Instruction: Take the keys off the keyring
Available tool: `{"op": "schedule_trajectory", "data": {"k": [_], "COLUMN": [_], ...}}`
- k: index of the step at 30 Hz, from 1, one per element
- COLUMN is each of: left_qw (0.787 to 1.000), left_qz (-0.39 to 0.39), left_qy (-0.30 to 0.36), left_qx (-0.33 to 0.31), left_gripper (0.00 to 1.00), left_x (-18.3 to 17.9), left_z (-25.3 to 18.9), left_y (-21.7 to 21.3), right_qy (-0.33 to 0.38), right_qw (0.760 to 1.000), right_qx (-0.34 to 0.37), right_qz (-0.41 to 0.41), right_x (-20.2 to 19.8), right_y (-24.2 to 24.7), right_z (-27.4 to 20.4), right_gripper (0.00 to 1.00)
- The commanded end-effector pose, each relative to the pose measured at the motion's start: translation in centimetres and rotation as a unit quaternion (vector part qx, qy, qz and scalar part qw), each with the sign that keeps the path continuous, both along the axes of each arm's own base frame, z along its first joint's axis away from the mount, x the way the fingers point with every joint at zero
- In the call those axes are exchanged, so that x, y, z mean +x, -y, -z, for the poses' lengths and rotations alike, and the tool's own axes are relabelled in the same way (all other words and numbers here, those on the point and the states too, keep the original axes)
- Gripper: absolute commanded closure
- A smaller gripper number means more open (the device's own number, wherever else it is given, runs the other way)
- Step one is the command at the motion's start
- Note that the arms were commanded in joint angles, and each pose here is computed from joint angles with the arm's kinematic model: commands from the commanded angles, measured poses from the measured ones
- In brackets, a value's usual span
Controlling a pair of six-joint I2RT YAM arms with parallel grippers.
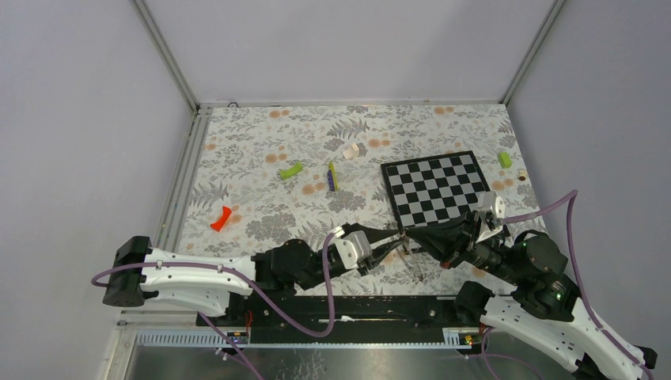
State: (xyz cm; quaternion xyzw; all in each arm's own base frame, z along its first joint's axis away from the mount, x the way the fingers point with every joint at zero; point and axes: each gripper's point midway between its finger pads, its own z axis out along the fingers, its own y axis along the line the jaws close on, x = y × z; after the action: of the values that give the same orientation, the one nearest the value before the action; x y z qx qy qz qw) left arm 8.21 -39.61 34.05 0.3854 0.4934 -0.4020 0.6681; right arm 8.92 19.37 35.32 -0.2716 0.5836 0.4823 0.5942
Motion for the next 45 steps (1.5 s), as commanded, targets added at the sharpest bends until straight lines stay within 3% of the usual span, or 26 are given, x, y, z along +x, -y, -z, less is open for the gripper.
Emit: {"op": "schedule_trajectory", "data": {"k": [1, 13, 25, 45], "left_qw": [0.999, 0.999, 0.999, 0.997], "left_qz": [0.000, 0.014, 0.013, 0.010], "left_qy": [0.001, 0.016, 0.018, 0.028], "left_qx": [-0.047, -0.044, -0.049, -0.071], "left_gripper": [0.75, 1.00, 1.00, 1.00], "left_x": [-0.1, -0.6, -0.6, -0.6], "left_z": [-2.8, -2.8, -2.8, -3.6], "left_y": [-0.2, -0.1, -1.2, -2.4], "right_qy": [0.022, 0.021, 0.005, -0.055], "right_qw": [0.999, 0.999, 0.999, 0.998], "right_qx": [0.031, 0.028, 0.035, 0.032], "right_qz": [-0.022, -0.020, 0.029, 0.028], "right_x": [-0.9, -0.9, 0.3, 0.8], "right_y": [0.0, 0.1, 1.3, 0.4], "right_z": [-2.2, -2.0, -1.6, 1.2], "right_gripper": [1.00, 1.00, 1.00, 1.00]}}
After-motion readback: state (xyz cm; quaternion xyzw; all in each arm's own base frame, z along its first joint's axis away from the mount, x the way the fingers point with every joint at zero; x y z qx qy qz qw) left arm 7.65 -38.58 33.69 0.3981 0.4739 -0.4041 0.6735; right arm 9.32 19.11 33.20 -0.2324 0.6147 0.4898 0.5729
